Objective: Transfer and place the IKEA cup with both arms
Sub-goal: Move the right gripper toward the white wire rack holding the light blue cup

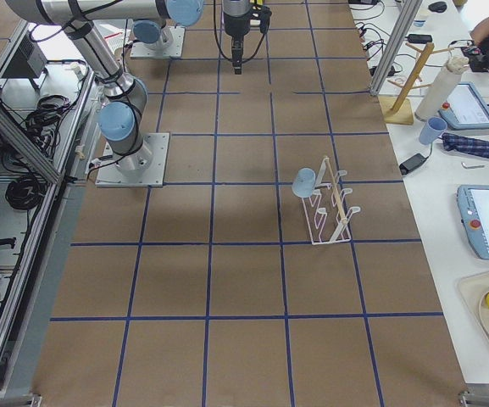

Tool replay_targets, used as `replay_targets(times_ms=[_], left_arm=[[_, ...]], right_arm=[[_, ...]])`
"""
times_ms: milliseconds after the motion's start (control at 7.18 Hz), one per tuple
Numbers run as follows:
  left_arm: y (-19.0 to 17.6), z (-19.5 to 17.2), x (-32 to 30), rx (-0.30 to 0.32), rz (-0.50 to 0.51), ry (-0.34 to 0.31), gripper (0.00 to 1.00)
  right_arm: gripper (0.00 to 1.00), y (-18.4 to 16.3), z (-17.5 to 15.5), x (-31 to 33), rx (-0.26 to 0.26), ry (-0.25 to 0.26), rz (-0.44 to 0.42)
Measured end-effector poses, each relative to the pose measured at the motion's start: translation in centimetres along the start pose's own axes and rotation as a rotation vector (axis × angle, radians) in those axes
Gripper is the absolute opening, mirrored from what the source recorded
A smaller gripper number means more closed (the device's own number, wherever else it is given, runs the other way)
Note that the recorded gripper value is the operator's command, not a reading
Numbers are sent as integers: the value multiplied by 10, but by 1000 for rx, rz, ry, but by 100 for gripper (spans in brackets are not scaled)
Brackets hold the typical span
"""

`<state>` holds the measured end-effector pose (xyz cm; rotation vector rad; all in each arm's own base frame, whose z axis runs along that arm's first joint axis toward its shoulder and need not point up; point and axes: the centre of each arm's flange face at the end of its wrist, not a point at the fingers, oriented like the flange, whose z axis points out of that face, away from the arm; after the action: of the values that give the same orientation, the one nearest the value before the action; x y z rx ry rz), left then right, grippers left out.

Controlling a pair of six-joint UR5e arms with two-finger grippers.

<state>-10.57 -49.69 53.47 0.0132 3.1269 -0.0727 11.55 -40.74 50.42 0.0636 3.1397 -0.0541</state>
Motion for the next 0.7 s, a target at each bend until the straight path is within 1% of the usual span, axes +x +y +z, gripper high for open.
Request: replay_targets(times_ms=[696], left_arm=[[1, -2, 0, 3, 0, 0, 100]], right_arm=[[100, 0, 1, 0, -4, 1, 9]])
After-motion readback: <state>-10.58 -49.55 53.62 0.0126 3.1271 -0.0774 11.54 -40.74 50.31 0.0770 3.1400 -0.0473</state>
